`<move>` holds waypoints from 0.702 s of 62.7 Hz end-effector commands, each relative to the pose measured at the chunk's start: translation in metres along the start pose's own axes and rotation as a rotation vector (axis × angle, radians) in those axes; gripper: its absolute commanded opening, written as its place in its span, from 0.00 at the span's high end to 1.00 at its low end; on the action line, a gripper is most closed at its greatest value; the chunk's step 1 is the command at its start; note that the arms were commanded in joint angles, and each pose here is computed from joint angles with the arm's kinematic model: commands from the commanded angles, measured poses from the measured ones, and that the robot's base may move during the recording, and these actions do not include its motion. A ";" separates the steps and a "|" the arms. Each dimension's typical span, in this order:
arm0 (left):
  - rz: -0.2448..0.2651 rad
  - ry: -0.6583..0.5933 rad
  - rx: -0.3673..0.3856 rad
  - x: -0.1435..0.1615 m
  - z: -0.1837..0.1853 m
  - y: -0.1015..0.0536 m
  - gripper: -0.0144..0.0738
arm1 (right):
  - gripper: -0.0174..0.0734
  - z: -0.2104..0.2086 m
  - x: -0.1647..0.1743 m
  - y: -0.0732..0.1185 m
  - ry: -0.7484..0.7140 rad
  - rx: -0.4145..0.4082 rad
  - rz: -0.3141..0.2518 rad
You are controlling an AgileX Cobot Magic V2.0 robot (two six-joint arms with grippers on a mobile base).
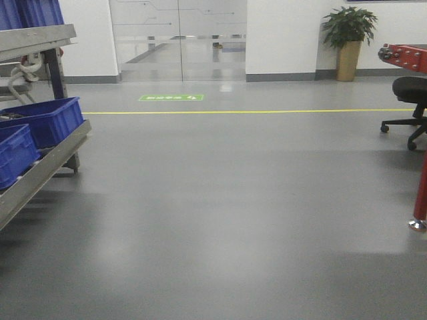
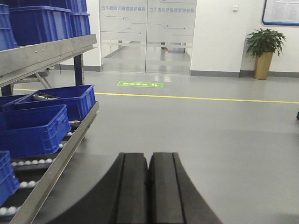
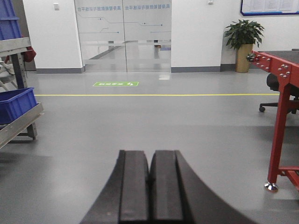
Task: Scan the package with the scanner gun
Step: 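Drive the base forward along the aisle past the blue bins, then drive forward toward the glass doors and begin turning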
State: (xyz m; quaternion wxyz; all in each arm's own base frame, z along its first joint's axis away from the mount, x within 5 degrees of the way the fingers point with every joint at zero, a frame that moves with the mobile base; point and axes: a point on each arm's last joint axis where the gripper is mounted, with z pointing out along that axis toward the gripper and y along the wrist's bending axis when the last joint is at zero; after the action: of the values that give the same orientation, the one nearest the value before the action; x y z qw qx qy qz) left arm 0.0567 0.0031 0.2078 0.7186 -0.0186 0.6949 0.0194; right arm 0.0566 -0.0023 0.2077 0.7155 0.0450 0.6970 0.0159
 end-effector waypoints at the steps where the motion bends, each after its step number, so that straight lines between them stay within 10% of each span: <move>1: -0.001 -0.018 0.001 -0.002 0.000 0.000 0.96 | 0.99 0.000 -0.002 0.000 -0.027 0.003 0.004; 44: -0.003 -0.018 0.064 -0.002 0.000 -0.004 0.96 | 0.99 0.000 -0.002 -0.001 -0.028 0.014 0.004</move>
State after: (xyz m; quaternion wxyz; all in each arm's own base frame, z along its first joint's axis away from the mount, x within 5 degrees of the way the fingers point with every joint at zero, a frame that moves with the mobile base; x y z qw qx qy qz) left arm 0.0568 -0.0005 0.2078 0.7189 0.0035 0.6951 -0.0034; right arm 0.0566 -0.0025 0.2079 0.7162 0.0465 0.6962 0.0142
